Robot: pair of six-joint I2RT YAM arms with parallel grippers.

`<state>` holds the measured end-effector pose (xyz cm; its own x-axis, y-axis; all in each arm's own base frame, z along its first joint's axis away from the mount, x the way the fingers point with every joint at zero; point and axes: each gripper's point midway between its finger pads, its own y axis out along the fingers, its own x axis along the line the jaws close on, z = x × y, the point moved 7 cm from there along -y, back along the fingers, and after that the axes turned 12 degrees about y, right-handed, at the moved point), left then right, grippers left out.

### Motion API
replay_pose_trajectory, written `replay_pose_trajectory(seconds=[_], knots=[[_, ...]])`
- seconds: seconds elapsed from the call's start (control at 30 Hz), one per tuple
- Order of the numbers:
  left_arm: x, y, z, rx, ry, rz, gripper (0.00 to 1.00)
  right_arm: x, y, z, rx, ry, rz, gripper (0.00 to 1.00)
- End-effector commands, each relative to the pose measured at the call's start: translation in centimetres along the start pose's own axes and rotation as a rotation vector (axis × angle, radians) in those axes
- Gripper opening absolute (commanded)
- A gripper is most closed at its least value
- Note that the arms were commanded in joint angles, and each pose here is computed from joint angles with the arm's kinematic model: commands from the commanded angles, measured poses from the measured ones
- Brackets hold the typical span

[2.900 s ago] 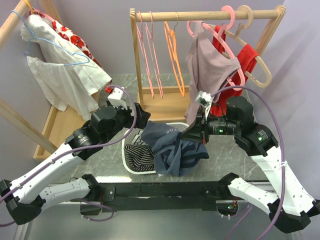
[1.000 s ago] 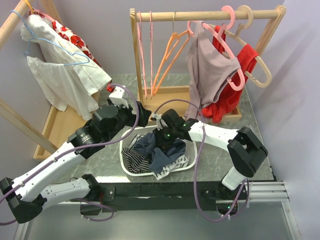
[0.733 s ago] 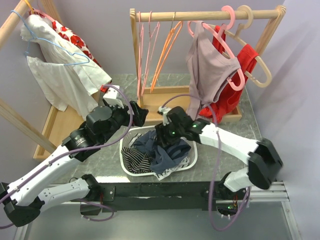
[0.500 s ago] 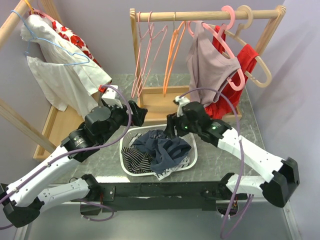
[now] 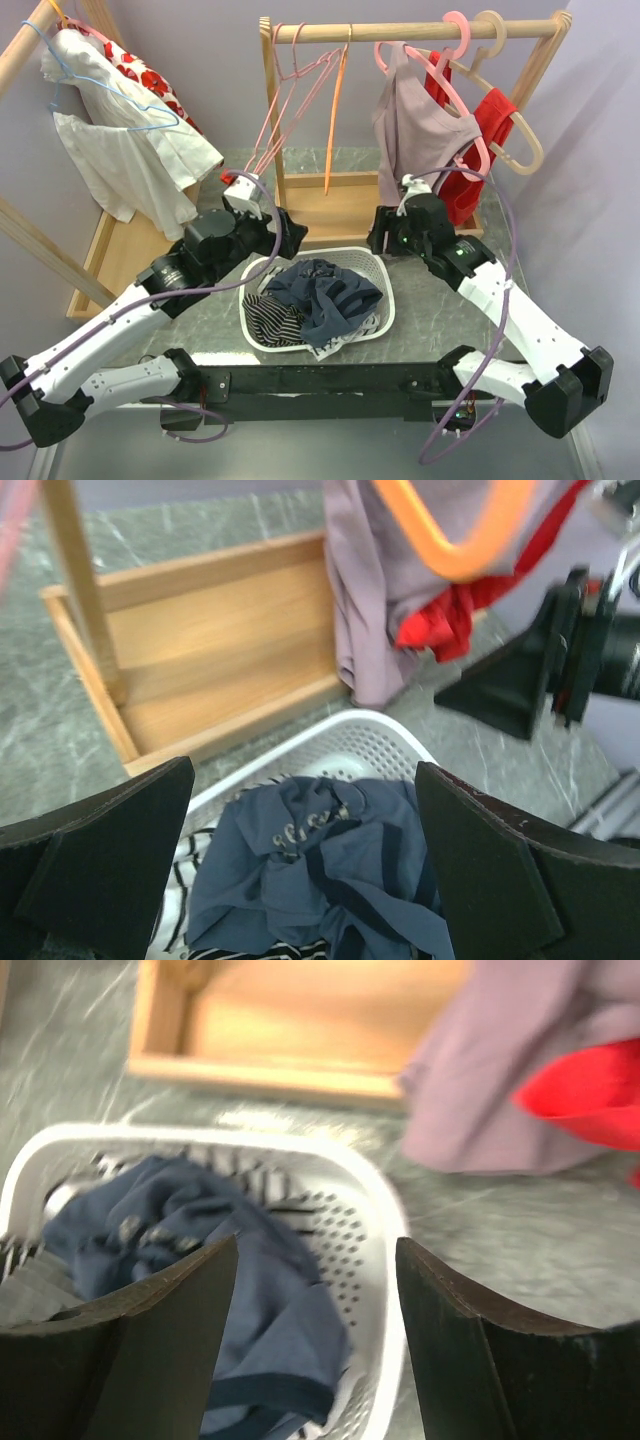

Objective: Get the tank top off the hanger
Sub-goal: Place the tank top in the bin, then move the hanger to the center of the board.

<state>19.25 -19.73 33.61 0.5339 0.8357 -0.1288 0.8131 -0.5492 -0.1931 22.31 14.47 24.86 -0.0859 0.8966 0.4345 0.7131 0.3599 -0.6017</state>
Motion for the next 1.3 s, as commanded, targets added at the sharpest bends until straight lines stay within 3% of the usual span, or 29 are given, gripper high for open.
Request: replay_pose_trajectory(seconds=[0.0, 0.37, 0.77, 0.9, 1.1, 1.27], knots=[[-1.1, 0.9, 0.2, -0.003, 0.041, 0.107, 0.99, -2.4, 0.4, -0.1, -0.037, 0.040, 0.158, 0.72], [-2.4, 3.7, 3.2, 0.134, 0.044, 0.180, 0.99, -4.9, 5.8, 1.0, 0.006, 0.095, 0.207, 0.72], [-2.6, 4.2, 3.0, 0.132, 0.034, 0.181, 0.99, -6.0, 11.3, 0.4, 0.041, 0.140, 0.289, 0.71], [-2.6, 4.3, 3.0, 0.131, 0.035, 0.177, 0.99, -6.3, 11.9, 0.2, 0.016, 0.155, 0.313, 0.71], [-2.5, 4.4, 3.2, 0.135, 0.037, 0.173, 0.99, -6.0, 9.1, -1.1, -0.125, 0.163, 0.277, 0.70], [-2.7, 4.6, 3.5, 0.149, 0.041, 0.185, 0.99, -7.8, 10.0, 0.6, -0.071, 0.159, 0.373, 0.70]])
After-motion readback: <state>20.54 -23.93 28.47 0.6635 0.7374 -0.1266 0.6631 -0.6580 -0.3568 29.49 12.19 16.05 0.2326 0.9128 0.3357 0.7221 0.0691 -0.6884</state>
